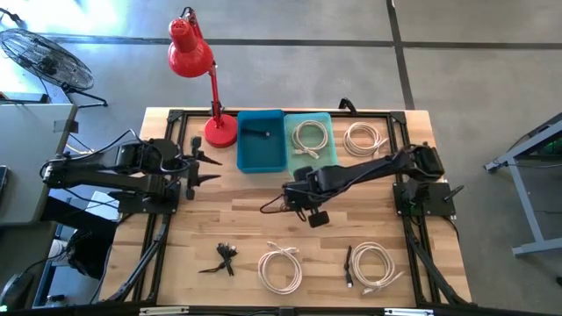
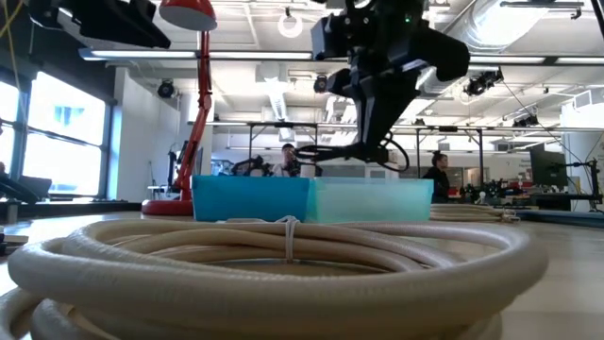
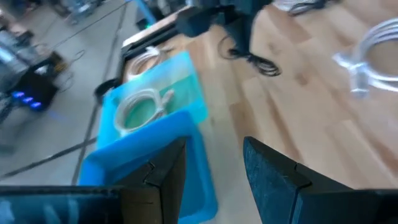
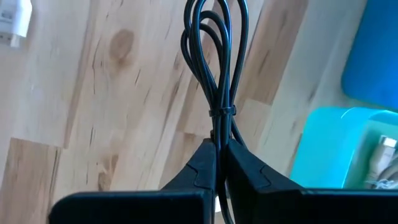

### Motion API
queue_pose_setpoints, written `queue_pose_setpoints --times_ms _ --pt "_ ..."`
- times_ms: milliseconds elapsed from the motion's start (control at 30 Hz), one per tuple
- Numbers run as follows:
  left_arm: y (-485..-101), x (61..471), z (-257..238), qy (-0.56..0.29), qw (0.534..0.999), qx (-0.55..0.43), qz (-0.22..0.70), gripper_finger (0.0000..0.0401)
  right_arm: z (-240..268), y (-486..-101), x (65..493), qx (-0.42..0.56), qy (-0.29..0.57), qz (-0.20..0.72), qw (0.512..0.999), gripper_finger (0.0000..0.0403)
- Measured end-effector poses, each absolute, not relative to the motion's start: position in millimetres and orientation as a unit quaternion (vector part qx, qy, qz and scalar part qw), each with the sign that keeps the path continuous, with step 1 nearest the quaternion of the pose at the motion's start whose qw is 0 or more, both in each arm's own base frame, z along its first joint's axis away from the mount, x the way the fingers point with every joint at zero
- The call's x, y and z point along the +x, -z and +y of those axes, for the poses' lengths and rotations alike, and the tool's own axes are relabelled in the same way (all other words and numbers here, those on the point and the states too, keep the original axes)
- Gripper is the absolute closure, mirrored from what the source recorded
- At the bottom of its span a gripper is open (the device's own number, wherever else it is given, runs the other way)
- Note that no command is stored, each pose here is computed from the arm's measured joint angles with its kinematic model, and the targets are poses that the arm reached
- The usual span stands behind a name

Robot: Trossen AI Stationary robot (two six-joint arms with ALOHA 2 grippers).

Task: Pick & Place USB Port
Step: Put the black USB cable into the blue bin

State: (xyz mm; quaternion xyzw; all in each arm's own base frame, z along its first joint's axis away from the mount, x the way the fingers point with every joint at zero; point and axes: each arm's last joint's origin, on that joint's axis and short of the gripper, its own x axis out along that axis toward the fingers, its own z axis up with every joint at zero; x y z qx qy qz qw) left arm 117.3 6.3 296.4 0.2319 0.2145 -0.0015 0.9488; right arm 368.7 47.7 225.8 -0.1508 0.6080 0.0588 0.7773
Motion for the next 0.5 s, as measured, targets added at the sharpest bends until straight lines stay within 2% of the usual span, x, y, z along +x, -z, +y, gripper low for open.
queue_pose_setpoints --times_ms 167,500 --pt "-295.5 119.3 4.8 0.031 0.948 0.235 0.212 0.0247 51.1 -226.1 368.0 -0.156 -0.056 0.607 0.777 0.0393" --pt "-292.5 121.1 5.3 0.029 0.942 0.242 0.228 0.0247 55.7 -226.2 367.3 -0.156 -0.052 0.607 0.778 0.0393"
